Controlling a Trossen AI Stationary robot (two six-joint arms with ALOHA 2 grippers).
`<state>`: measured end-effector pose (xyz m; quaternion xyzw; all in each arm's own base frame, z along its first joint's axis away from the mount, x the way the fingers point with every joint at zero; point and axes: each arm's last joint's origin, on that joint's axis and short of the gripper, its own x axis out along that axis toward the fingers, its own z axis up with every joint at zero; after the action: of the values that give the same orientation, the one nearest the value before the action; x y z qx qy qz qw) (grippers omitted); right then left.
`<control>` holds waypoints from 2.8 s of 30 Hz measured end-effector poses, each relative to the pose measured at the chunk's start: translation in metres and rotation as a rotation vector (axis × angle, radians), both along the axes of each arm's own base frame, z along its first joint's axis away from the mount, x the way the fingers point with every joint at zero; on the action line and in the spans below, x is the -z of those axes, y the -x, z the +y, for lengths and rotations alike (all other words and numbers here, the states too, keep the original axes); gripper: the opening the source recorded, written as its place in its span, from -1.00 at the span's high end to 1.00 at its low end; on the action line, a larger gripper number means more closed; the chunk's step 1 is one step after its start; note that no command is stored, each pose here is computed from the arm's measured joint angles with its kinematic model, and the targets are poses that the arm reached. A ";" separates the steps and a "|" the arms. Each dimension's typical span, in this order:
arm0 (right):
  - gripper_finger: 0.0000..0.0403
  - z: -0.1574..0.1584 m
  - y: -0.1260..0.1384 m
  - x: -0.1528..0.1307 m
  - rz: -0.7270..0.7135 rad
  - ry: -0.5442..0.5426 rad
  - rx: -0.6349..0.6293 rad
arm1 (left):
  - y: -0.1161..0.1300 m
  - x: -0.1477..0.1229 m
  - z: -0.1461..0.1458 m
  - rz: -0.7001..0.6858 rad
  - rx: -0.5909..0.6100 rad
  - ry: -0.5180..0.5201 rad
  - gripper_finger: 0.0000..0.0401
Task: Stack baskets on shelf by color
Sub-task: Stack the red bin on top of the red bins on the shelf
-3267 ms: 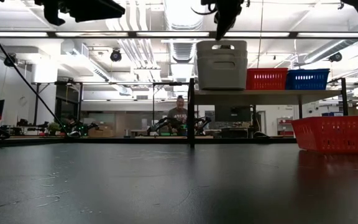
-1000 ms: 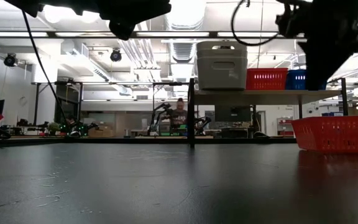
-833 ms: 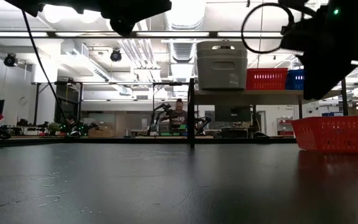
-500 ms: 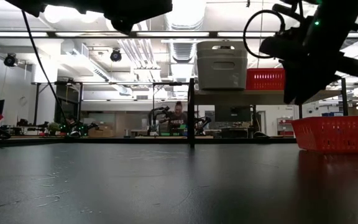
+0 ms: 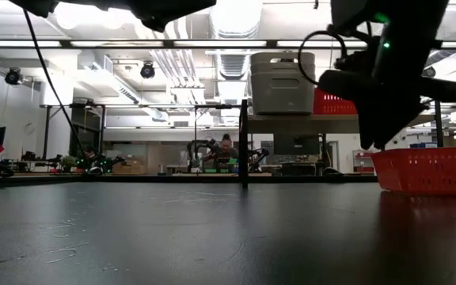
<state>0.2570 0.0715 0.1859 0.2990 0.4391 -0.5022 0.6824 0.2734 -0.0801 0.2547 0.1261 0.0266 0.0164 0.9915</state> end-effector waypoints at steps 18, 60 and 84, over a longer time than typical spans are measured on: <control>0.11 0.006 -0.024 0.009 0.198 -0.017 0.106 | 0.005 -0.002 0.002 -0.005 0.008 -0.188 0.54; 0.96 0.131 -0.001 -0.202 0.231 0.418 -1.488 | 0.026 -0.007 -0.006 -0.012 0.061 0.130 0.54; 0.96 -0.089 0.065 -0.296 0.105 0.417 -1.108 | 0.031 -0.008 -0.009 0.008 0.077 0.123 0.54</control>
<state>0.1920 -0.0173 0.4814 -0.1404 0.4550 -0.1612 0.8644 0.2429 -0.0889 0.2631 0.0657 0.0264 -0.0240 0.9972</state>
